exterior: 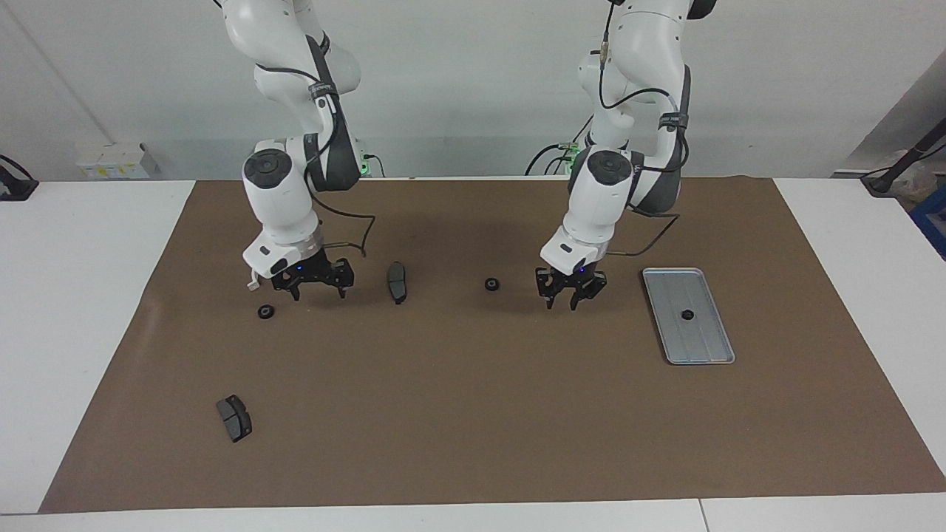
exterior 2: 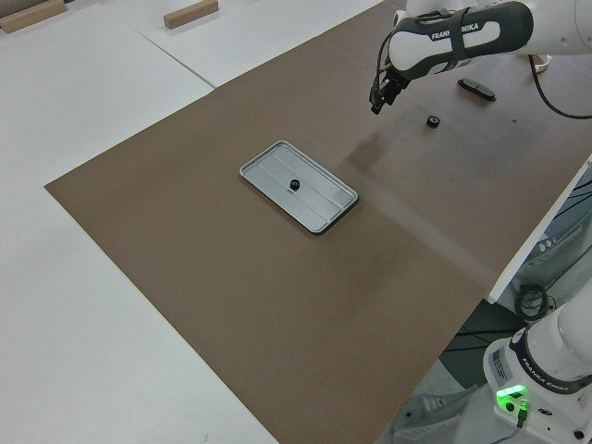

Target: Pick bearing gear from pile to tray

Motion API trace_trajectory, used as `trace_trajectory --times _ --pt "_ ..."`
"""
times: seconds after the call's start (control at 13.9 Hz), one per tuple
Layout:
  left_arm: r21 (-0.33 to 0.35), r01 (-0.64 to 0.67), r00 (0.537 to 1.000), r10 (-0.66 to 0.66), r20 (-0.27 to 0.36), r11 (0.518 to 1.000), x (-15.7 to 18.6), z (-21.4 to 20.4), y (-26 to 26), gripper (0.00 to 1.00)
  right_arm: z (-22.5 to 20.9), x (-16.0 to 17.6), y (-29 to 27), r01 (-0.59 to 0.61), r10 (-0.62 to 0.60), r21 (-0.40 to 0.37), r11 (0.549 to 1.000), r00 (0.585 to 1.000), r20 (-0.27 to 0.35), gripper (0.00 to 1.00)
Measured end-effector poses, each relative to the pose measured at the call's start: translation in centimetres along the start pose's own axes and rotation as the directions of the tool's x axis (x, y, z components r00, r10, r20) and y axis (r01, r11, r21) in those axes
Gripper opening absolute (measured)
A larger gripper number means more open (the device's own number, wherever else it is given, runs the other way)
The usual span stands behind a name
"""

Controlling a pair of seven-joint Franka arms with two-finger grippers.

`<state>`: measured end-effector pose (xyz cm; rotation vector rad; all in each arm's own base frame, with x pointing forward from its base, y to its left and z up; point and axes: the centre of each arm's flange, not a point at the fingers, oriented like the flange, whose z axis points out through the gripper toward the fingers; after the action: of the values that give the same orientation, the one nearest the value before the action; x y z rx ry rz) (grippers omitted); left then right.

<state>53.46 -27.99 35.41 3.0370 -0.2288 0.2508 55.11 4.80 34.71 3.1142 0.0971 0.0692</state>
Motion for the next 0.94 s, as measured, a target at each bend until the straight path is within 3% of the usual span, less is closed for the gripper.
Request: trace_trajectory --times 0.14,0.43,0.58,0.65,0.94 --pt "-0.009 -0.036 0.999 0.036 -0.009 0.999 -0.6 0.0 1.8 0.65 0.9 -0.3 3.6 0.019 -0.019 -0.002 1.0 1.0 0.015 1.0" --pt "-0.035 -0.101 0.993 0.099 -0.061 0.994 -1.2 0.6 4.6 0.73 3.0 -0.4 8.3 0.061 -0.061 -0.003 0.998 0.998 0.02 1.0" --pt "-0.042 -0.123 0.99 0.12 -0.076 0.992 -1.3 1.5 5.2 0.94 3.9 -0.6 9.8 0.072 -0.072 -0.002 0.997 0.997 0.025 1.0" --pt "-0.042 -0.147 0.987 0.144 -0.074 0.988 -1.5 1.9 5.6 1.0 4.1 -0.6 10.1 0.071 -0.071 -0.002 0.997 0.997 0.029 1.0" --pt "-0.035 -0.282 0.958 0.28 -0.056 0.959 -2.5 3.0 6.9 1.0 5.1 -0.7 9.9 0.069 -0.07 0.007 0.998 0.997 0.044 0.96"
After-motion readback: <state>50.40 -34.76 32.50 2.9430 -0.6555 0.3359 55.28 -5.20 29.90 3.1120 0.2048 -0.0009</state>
